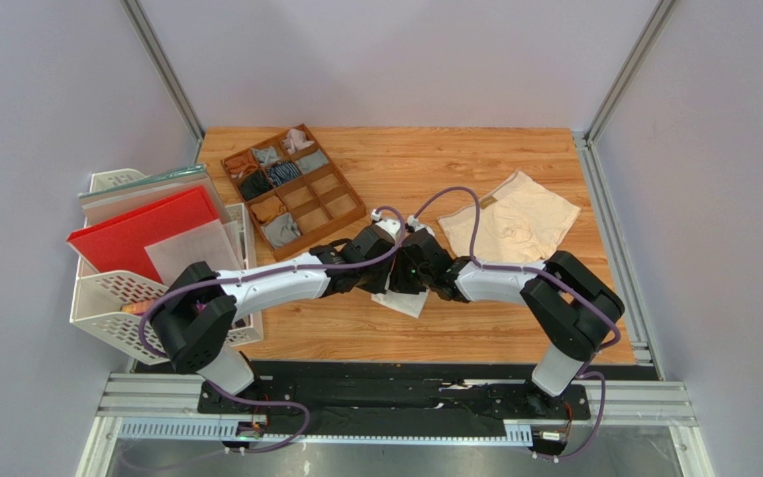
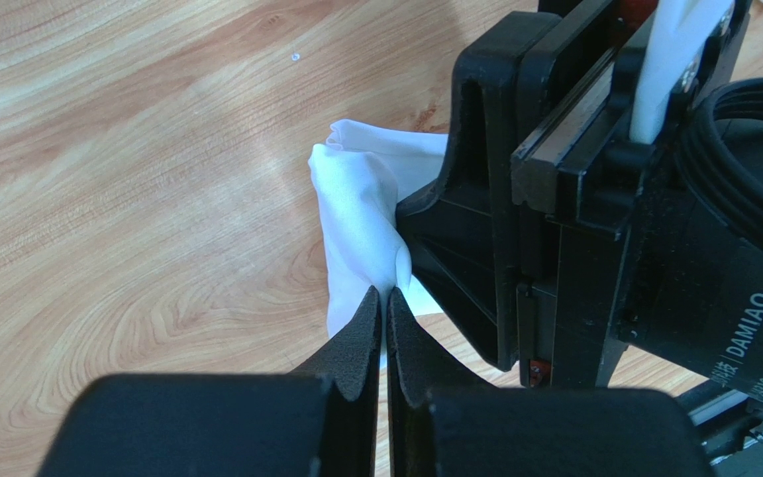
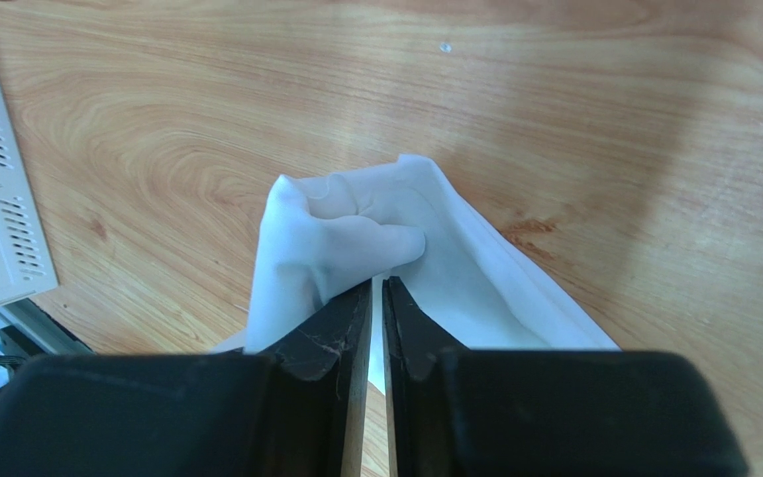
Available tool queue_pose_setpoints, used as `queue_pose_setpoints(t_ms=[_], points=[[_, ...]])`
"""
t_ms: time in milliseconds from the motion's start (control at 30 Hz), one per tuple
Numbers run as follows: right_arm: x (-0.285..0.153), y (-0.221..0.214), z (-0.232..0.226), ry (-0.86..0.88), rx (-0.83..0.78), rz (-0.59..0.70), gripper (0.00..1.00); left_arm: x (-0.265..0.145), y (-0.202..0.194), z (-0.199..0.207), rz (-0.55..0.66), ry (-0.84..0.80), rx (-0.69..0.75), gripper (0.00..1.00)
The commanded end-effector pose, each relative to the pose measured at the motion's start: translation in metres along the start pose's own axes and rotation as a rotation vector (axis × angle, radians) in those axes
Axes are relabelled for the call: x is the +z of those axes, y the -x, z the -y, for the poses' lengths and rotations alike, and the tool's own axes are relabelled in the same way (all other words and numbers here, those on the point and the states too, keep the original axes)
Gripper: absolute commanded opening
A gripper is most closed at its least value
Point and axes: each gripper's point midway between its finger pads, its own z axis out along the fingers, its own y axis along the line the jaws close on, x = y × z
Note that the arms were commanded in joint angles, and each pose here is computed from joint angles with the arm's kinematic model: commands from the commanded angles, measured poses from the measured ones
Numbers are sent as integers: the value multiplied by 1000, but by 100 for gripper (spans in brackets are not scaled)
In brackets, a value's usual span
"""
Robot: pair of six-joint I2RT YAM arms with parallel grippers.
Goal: Roll the underwear
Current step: Roll the underwear at the center of the board.
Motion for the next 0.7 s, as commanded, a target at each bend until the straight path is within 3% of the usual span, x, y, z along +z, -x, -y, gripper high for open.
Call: queue_pose_setpoints(t_ms=[0,333,667], points=[[0,18,-23,102,-8,80,14,-6,17,10,77,-38,-5,0],[2,8,-12,99,-27,58,18,13,-2,18,55,-103,-23,0],[-25,17,8,-36,-76,85,22,32,-17,17,30,-97,-69,0]])
